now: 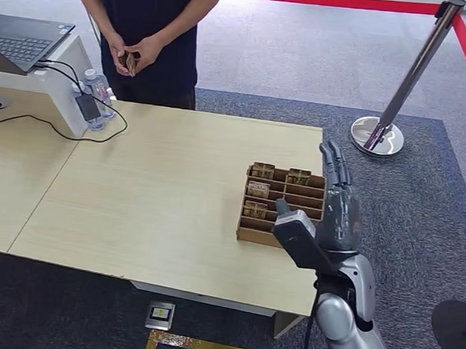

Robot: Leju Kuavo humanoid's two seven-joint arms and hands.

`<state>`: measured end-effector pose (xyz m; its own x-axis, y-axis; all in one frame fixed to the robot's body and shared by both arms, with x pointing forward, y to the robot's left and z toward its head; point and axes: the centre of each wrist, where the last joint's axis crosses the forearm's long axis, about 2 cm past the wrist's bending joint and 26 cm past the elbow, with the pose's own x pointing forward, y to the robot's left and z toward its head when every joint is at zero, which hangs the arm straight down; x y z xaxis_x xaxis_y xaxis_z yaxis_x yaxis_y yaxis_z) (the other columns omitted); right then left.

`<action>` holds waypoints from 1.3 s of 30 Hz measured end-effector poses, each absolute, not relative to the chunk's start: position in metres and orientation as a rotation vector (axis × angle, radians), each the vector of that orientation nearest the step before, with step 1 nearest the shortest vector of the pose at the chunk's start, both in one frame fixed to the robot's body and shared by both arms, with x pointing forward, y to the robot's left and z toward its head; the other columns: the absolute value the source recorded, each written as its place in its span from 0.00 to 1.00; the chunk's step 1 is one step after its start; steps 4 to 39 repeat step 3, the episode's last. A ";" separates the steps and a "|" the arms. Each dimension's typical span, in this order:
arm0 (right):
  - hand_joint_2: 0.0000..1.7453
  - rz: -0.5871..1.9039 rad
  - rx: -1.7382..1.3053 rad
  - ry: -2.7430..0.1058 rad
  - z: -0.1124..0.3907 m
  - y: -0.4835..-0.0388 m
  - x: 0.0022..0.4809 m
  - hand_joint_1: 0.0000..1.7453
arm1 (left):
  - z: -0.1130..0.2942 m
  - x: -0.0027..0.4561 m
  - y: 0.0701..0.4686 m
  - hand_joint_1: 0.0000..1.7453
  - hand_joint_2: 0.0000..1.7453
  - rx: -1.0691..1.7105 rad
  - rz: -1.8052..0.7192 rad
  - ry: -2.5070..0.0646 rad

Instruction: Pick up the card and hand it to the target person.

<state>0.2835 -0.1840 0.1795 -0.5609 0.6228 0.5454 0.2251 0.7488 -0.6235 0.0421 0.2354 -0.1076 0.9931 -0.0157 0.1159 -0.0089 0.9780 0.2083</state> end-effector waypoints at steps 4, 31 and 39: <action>1.00 0.536 -0.678 -2.075 0.167 -0.207 0.260 0.00 | -0.107 0.042 0.234 0.00 0.00 0.212 0.002 -0.116; 1.00 0.536 -0.678 -2.075 0.167 -0.207 0.260 0.00 | -0.107 0.042 0.234 0.00 0.00 0.212 0.002 -0.116; 1.00 0.536 -0.678 -2.075 0.167 -0.207 0.260 0.00 | -0.107 0.042 0.234 0.00 0.00 0.212 0.002 -0.116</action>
